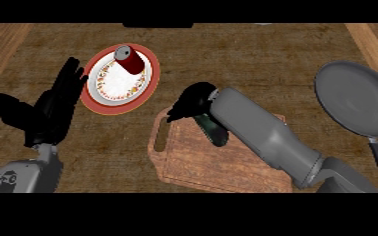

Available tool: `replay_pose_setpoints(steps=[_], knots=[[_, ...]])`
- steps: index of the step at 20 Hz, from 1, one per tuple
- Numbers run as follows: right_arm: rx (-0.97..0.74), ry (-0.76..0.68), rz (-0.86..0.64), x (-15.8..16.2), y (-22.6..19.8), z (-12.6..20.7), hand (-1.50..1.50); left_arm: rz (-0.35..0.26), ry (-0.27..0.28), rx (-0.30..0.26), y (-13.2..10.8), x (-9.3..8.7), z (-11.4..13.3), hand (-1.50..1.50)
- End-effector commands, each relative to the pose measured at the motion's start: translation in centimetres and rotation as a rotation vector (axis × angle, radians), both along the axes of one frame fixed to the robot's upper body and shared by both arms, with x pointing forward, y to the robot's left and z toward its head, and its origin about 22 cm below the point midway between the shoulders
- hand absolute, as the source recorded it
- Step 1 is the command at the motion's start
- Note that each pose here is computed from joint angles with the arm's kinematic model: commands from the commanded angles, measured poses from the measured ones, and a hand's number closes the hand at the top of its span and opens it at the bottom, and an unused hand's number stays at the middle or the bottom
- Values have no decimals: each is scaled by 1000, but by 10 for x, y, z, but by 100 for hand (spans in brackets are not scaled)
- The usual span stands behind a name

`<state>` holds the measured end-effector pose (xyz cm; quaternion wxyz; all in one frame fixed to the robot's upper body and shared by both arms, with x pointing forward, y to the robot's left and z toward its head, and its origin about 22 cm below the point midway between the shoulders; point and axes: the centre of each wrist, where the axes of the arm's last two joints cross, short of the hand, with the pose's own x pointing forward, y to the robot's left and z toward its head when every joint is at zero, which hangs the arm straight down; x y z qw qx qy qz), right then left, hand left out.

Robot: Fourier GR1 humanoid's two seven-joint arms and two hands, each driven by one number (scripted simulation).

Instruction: Pick the eggplant from the cutting board and place it in the pan

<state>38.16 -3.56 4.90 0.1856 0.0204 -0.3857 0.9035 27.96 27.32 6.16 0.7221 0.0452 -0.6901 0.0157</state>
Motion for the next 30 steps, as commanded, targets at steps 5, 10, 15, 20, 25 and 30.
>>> replay_pose_setpoints(steps=[5, 10, 15, 20, 25, 30], knots=[[-37, 82, 3, -4, 12, -15, -150, 1, 4, -1, -17, 6, -8, 0], [25, 94, 94, -8, 0, -36, 150, -6, -17, 8, -15, 2, 1, 0], [65, 132, 87, -23, 6, -44, 150, -2, 5, -10, -3, 5, -5, 0], [95, 143, 56, -5, -4, -39, 150, -17, -4, 4, -9, 1, 1, 0], [140, 3, -514, 14, -70, -44, 150, 70, 21, 13, 14, -7, -8, 0], [202, -235, -1081, 35, -166, -30, 150, 133, 60, 2, 22, -13, -17, 0]])
